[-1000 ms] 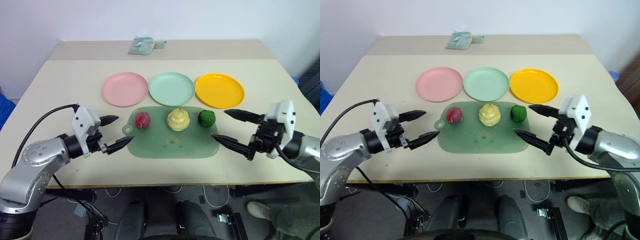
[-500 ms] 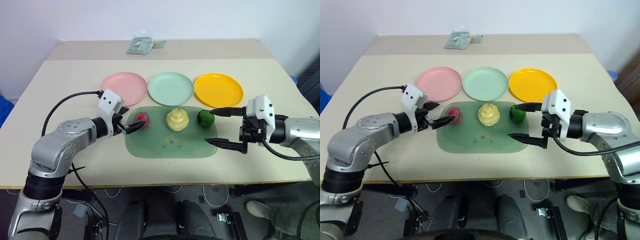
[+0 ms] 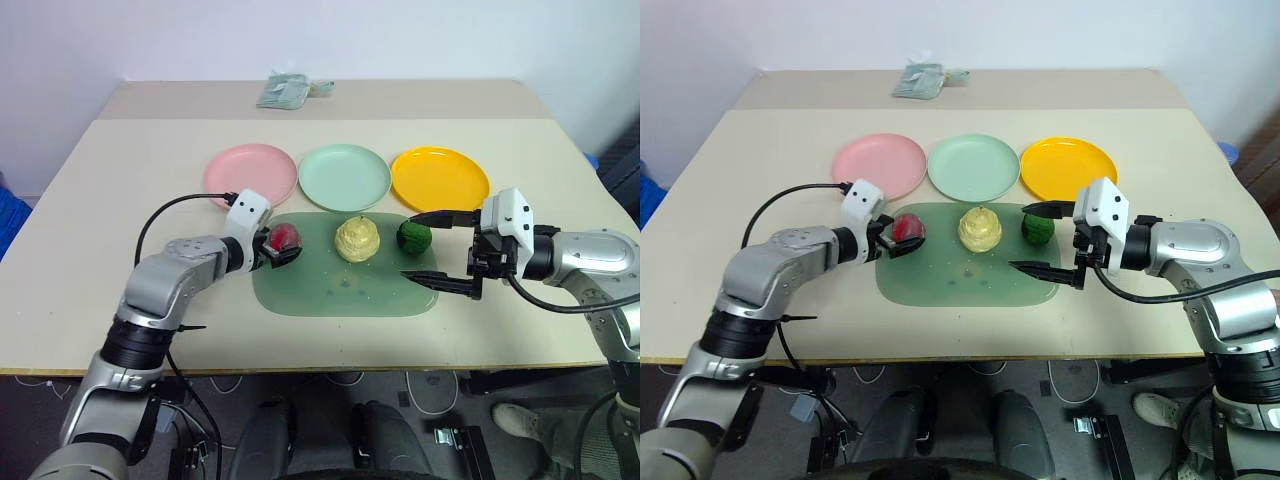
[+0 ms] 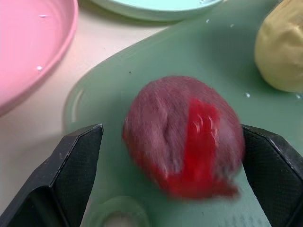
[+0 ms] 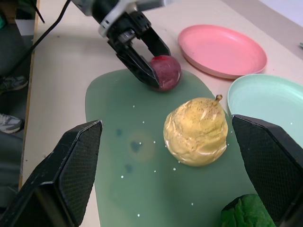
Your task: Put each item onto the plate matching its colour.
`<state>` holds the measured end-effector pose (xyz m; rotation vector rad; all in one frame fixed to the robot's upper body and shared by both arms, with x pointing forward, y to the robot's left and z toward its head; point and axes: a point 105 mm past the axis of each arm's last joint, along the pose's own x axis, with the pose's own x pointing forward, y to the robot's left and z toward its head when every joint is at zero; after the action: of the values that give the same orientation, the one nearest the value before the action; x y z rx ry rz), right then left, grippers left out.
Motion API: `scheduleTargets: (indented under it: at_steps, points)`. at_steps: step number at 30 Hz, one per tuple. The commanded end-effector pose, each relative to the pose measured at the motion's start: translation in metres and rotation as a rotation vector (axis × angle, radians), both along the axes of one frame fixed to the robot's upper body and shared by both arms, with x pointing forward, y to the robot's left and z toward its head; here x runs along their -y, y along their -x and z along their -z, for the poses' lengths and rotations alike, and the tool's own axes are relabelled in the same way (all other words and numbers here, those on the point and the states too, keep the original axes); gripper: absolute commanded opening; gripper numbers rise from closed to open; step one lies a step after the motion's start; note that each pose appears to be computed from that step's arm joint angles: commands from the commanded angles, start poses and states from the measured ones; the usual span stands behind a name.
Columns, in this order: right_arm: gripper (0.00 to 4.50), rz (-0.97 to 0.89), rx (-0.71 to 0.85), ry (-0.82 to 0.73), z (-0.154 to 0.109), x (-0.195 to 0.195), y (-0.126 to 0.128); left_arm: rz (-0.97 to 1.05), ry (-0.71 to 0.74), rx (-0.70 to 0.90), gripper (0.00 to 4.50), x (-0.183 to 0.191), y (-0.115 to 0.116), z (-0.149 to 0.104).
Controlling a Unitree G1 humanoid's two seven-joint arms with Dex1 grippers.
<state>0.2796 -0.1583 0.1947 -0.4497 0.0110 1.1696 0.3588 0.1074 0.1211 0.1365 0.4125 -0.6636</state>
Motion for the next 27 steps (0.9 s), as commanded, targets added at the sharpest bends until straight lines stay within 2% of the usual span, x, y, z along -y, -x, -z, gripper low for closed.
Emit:
scheduleTargets:
  at_steps: [1, 3, 6, 9, 13, 16, 20, 27]
  points:
    - [4.50, 0.004, 0.046, -0.009, -0.007, 0.003, 0.001, 0.004, -0.011, 0.069, 2.84, 0.003, -0.006, -0.012]
    - [4.50, 0.014, 0.049, -0.010, -0.007, 0.007, 0.001, -0.006, -0.007, 0.091, 2.39, 0.003, -0.007, -0.015]
    - [4.50, 0.024, 0.053, -0.015, -0.008, 0.008, 0.000, -0.043, 0.023, 0.111, 2.39, -0.001, -0.010, -0.023]
    - [4.50, 0.026, 0.059, -0.021, -0.006, 0.007, 0.000, -0.167, 0.048, 0.172, 2.39, -0.016, -0.025, -0.038]
    - [4.50, 0.041, 0.091, -0.050, -0.011, 0.001, -0.005, -0.468, 0.051, 0.313, 2.39, -0.048, -0.067, -0.072]
    - [4.50, 0.064, 0.118, -0.078, -0.017, -0.002, -0.012, -0.563, 0.080, 0.339, 2.39, -0.058, -0.084, -0.080]
    - [4.50, 0.091, 0.140, -0.113, -0.025, -0.008, -0.021, -0.642, 0.136, 0.332, 2.39, -0.061, -0.102, -0.079]
    - [4.50, 0.100, 0.157, -0.149, -0.032, -0.022, -0.026, -0.725, 0.128, 0.303, 2.39, -0.066, -0.114, -0.055]
